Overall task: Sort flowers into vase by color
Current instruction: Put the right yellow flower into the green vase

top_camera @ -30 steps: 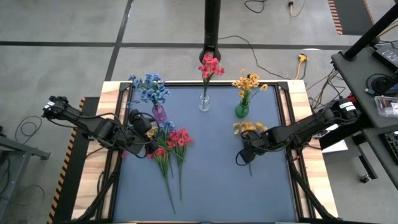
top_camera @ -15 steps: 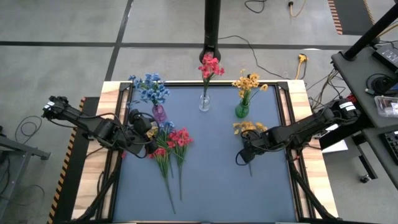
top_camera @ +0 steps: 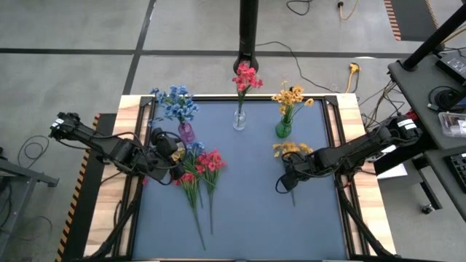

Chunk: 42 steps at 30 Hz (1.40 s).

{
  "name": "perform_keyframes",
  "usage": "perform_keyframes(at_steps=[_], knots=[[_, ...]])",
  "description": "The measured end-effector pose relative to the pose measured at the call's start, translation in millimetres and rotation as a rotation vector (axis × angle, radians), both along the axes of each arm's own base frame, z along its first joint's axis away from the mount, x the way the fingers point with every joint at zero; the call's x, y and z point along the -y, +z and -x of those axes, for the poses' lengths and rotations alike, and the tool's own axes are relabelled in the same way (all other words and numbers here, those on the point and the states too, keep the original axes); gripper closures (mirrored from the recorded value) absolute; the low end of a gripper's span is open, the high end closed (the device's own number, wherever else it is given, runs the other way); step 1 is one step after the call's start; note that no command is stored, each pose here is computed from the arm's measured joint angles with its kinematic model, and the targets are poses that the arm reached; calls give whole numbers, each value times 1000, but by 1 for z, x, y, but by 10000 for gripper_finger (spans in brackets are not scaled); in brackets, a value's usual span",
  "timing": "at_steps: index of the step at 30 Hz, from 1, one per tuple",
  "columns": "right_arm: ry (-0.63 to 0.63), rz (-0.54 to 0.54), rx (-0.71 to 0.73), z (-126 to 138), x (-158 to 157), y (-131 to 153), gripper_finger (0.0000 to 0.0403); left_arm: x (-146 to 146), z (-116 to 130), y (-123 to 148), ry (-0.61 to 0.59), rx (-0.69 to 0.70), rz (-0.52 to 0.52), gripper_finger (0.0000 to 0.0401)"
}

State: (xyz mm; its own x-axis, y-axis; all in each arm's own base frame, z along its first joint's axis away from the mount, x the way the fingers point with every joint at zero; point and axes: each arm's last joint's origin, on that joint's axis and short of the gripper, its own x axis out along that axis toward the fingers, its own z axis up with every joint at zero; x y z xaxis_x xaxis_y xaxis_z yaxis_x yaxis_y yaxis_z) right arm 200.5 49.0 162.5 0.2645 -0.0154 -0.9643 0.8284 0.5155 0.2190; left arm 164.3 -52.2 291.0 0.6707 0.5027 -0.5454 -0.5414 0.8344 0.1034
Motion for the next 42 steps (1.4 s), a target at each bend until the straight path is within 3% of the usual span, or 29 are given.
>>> perform_keyframes(at_steps=[9,22,32,42], knots=[[5,13,106,-9,-1,3,152,0,0,0,0,0,0,116],[7,44,106,-10,4,3,152,0,0,0,0,0,0,116],[-149,79,-36,0,22,-2,152,0,0,0,0,1,1,116],[-94,89,-115,-23,19,-27,152,0,0,0,6,7,-6,116]])
